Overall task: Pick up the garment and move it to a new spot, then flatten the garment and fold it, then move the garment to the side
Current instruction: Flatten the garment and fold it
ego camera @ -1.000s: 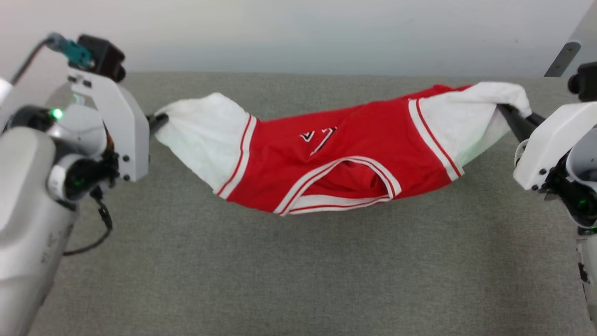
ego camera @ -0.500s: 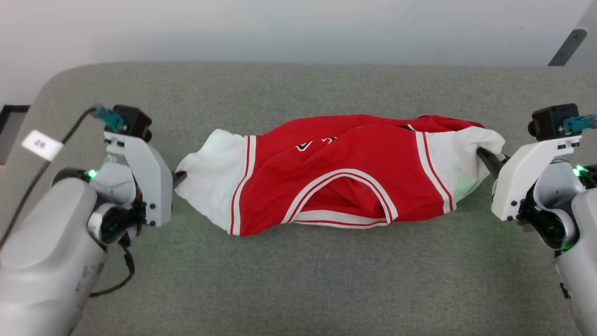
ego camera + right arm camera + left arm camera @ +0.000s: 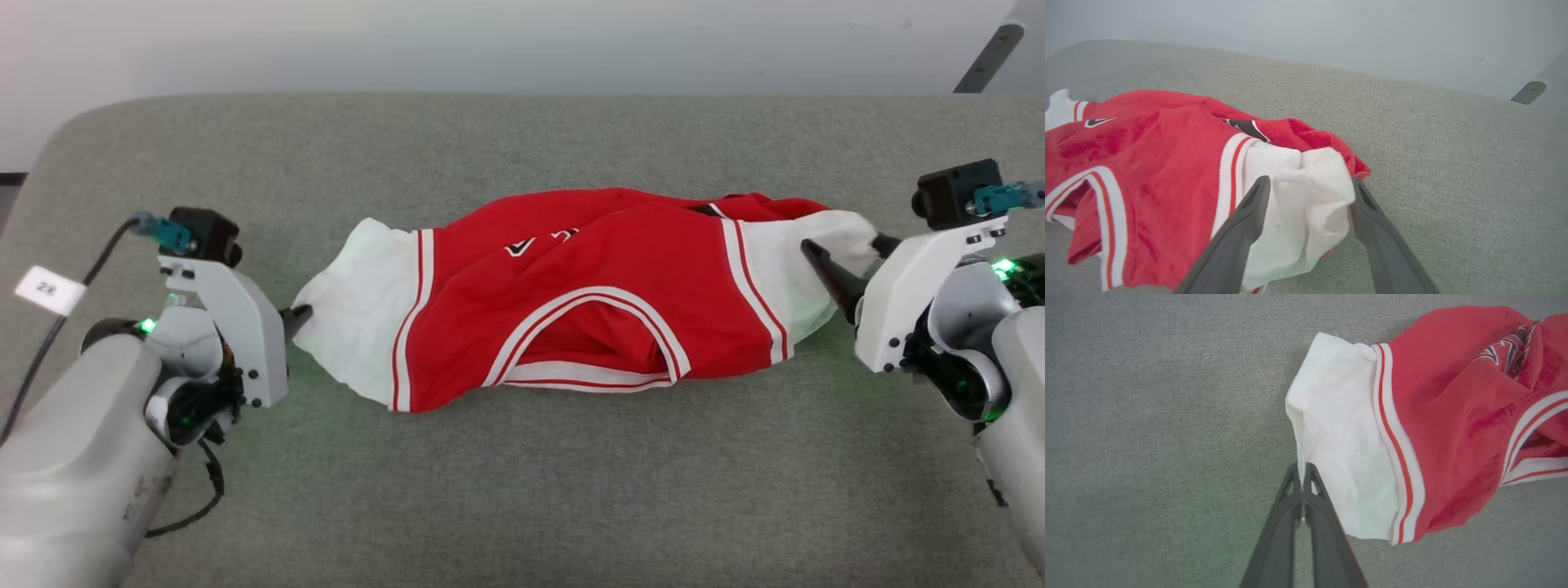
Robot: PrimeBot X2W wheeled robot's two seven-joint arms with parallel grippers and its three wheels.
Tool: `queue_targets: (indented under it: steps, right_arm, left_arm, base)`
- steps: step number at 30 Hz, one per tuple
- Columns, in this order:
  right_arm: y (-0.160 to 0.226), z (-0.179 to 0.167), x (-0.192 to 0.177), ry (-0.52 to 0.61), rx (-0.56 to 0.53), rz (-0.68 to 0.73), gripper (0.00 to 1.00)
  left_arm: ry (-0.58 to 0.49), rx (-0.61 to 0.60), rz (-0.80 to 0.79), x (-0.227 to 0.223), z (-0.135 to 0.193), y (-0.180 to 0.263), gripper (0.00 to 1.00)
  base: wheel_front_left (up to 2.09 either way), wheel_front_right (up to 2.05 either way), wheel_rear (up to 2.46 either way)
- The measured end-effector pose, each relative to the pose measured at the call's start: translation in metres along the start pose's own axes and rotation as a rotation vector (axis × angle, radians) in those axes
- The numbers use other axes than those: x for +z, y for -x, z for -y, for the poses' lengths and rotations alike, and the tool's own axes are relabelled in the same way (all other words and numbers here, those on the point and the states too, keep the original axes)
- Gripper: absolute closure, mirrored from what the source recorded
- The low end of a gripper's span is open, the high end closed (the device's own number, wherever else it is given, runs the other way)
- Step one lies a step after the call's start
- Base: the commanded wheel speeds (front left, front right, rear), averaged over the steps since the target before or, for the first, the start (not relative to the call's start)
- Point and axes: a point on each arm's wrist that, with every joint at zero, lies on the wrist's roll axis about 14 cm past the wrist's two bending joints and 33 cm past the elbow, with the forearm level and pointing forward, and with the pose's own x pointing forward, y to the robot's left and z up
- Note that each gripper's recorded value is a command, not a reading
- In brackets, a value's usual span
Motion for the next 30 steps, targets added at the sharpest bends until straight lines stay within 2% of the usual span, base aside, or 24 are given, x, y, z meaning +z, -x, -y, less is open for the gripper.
queue_targets:
  steps: [1, 2, 16, 22, 30]
  right_arm:
    - [0.001, 0.001, 0.001, 0.003, -0.001, 0.006, 0.00]
    - [0.002, 0.001, 0.004, 0.005, 0.002, 0.017, 0.00]
    - [0.027, 0.002, -0.028, -0.059, -0.006, 0.055, 0.00]
    - [0.031, 0.000, -0.036, -0.079, -0.013, 0.052, 0.00]
    - [0.027, 0.003, -0.023, -0.064, -0.026, 0.045, 0.00]
  left_arm:
    - [0.003, 0.000, 0.012, 0.001, 0.000, -0.001, 0.39]
    - [0.005, 0.001, 0.020, 0.002, -0.001, -0.001, 0.00]
    - [0.040, 0.039, 0.144, 0.000, -0.019, 0.001, 0.00]
    - [0.048, 0.086, 0.265, 0.005, -0.033, 0.012, 0.00]
    - [0.068, 0.175, 0.458, -0.003, -0.050, 0.041, 0.00]
  base:
    - [0.00, 0.00, 0.00]
    - [0.00, 0.00, 0.00]
    - [0.00, 0.00, 0.00]
    - [0.00, 0.00, 0.00]
    - [0.00, 0.00, 0.00]
